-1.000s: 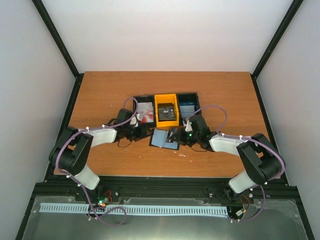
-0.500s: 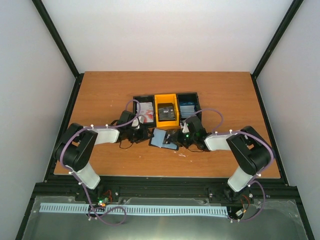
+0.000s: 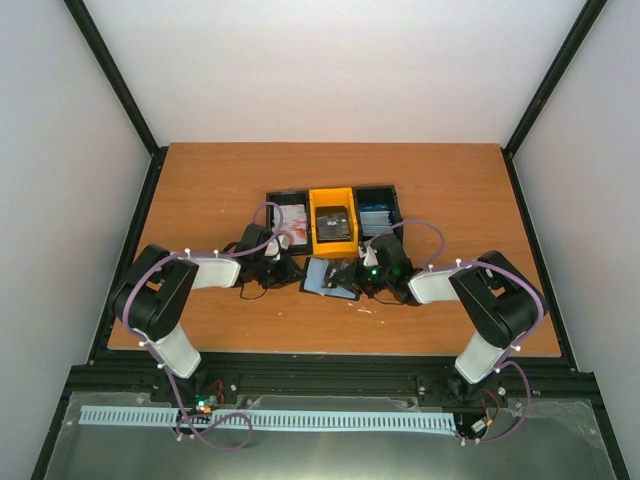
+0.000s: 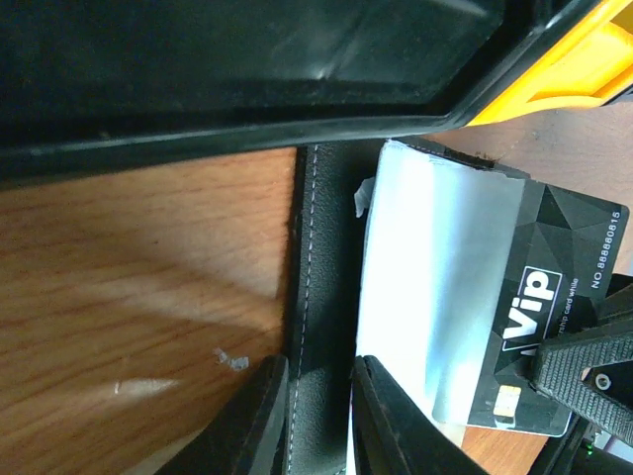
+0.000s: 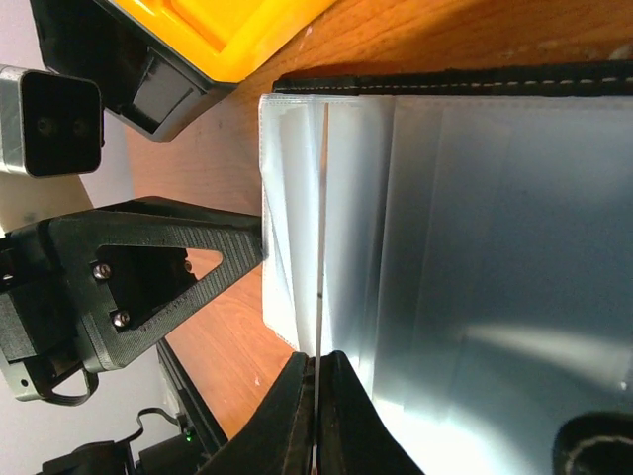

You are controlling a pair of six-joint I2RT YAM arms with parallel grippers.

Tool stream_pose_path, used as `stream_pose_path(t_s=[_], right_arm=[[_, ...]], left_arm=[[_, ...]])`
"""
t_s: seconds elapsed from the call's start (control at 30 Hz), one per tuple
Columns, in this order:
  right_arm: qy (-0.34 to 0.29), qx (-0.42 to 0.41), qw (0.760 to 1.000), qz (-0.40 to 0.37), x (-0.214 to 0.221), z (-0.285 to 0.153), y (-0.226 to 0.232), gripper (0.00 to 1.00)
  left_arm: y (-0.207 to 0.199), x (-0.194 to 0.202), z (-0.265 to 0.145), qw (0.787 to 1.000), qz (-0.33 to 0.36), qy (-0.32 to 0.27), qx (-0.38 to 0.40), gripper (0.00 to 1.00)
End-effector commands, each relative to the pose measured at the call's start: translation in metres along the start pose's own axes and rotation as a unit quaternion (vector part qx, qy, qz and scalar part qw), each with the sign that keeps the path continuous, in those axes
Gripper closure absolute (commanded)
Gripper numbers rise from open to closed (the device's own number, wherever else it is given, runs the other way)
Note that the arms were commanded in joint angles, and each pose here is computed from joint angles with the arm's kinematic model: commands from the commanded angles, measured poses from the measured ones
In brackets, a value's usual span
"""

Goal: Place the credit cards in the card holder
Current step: Insert the credit card into the card holder.

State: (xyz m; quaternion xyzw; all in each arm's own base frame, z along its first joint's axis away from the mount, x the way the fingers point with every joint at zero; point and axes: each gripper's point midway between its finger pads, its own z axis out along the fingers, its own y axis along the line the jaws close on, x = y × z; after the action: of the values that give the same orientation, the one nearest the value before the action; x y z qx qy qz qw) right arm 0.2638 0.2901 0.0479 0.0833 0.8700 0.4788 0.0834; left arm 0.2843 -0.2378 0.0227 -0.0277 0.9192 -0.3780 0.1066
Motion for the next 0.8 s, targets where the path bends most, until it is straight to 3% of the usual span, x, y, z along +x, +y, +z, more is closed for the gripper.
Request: stream_pose_path(t_s=[0.0,0.2,0.43,0.63,0.77], right_arm=[[0.011,0.009,1.0,-0.001,0.007,0.002,-0.004,0.97],[0.052,0.022,0.998,-0.02,0.018,0.007,-0.01,0.91],[0.053,0.019,0.997,-0.057,0.009,0.011,-0.001,0.9],[0.056,0.021,0.996,-0.063,0.004,0.017,0.001,0.9],[0.047,0.022,0.997,-0.058,0.0,0.018,0.001,0.97]], left_arm=[[0.011,0.017,0.002,1.0,-0.01,0.017,-0.022,0.8],[0.008,0.018,-0.004,1.0,-0.007,0.015,-0.021,0.81],[0.006,0.02,-0.005,1.0,-0.006,0.016,-0.017,0.81],[0.005,0.017,-0.005,1.0,-0.005,0.014,-0.02,0.81],[0.006,0.017,-0.005,1.0,-0.006,0.013,-0.022,0.82]])
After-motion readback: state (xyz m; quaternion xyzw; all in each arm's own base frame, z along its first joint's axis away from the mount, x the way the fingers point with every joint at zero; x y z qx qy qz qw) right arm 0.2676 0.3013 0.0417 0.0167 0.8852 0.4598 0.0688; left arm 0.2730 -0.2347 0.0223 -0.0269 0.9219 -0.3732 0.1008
